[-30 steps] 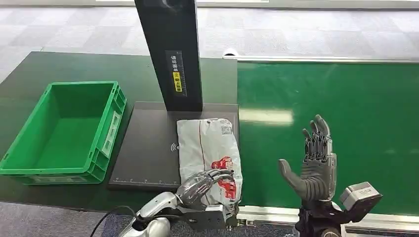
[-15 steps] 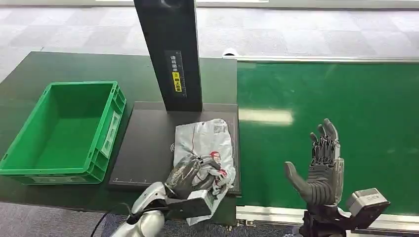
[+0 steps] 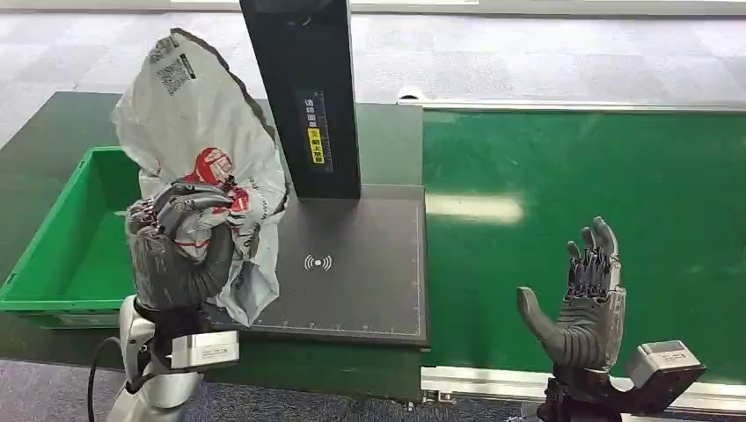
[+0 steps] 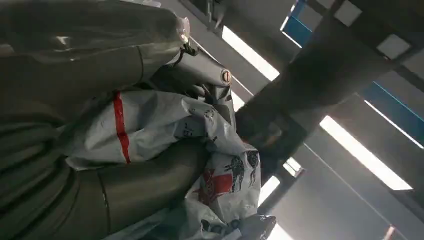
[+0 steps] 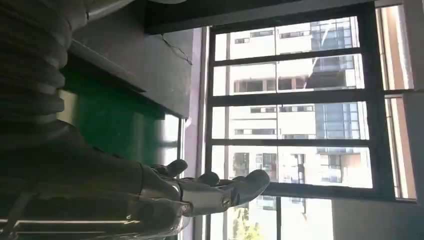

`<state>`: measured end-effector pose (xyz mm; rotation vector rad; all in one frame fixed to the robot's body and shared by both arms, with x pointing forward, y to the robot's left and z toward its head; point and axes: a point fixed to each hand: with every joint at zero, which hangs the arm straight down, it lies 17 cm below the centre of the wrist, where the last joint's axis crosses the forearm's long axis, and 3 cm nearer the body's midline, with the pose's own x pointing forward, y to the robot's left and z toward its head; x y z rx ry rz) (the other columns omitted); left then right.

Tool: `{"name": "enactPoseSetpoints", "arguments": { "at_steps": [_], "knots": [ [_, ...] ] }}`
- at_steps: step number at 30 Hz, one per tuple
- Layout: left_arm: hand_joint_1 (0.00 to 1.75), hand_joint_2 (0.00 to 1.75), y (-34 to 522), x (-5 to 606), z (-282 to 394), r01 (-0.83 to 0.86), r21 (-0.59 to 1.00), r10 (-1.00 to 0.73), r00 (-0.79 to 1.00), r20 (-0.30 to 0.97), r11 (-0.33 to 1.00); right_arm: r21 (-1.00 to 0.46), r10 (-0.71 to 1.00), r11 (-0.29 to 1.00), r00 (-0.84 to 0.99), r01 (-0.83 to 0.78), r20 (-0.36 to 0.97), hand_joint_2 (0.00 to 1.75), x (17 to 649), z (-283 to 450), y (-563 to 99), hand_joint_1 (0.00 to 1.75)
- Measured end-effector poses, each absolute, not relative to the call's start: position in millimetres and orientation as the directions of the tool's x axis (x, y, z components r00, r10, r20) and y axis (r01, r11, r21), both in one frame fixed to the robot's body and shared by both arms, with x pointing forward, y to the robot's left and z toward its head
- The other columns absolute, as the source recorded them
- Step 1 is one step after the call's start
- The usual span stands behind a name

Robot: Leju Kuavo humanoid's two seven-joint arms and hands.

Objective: Moved the parcel from conveyor to table for the left to box.

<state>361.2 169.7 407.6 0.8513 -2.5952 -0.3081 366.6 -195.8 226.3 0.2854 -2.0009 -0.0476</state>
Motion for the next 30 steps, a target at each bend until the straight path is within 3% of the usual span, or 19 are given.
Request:
{"name": "enactPoseSetpoints", "arguments": {
  "at_steps": [8,14,22,23,27,30],
  "knots": [
    [1.75,1.75,254.6,459.6,378.2,-0.586,0.447,-0.733,-0.473,0.488,0.676,0.165,-0.225,0.970,-0.410,-0.176,0.884,1.75,367.6,227.7,-197.2,0.00],
    [1.75,1.75,362.1,524.1,329.6,-0.665,0.578,-0.849,-0.167,0.502,0.472,0.177,-0.238,0.968,-0.410,-0.180,0.881,1.75,369.7,230.2,-198.2,0.00],
    [1.75,1.75,472.8,552.9,239.9,-0.563,0.760,-0.841,0.195,0.505,0.326,0.184,-0.249,0.963,-0.391,-0.195,0.886,1.75,371.6,228.2,-193.6,0.00],
    [0.00,1.75,481.3,553.0,230.2,-0.547,0.771,-0.833,0.219,0.507,0.325,0.186,-0.252,0.962,-0.388,-0.199,0.887,1.75,371.8,227.6,-192.0,0.00],
    [0.00,1.75,487.7,558.5,206.2,-0.496,0.753,-0.790,0.195,0.582,0.432,0.190,-0.257,0.960,-0.374,-0.206,0.891,1.75,372.5,224.1,-189.4,0.00],
    [0.00,1.75,469.3,564.9,195.7,-0.442,0.661,-0.707,0.079,0.703,0.607,0.188,-0.256,0.959,-0.363,-0.213,0.896,1.75,372.4,220.0,-186.4,0.00]
  ]
}}
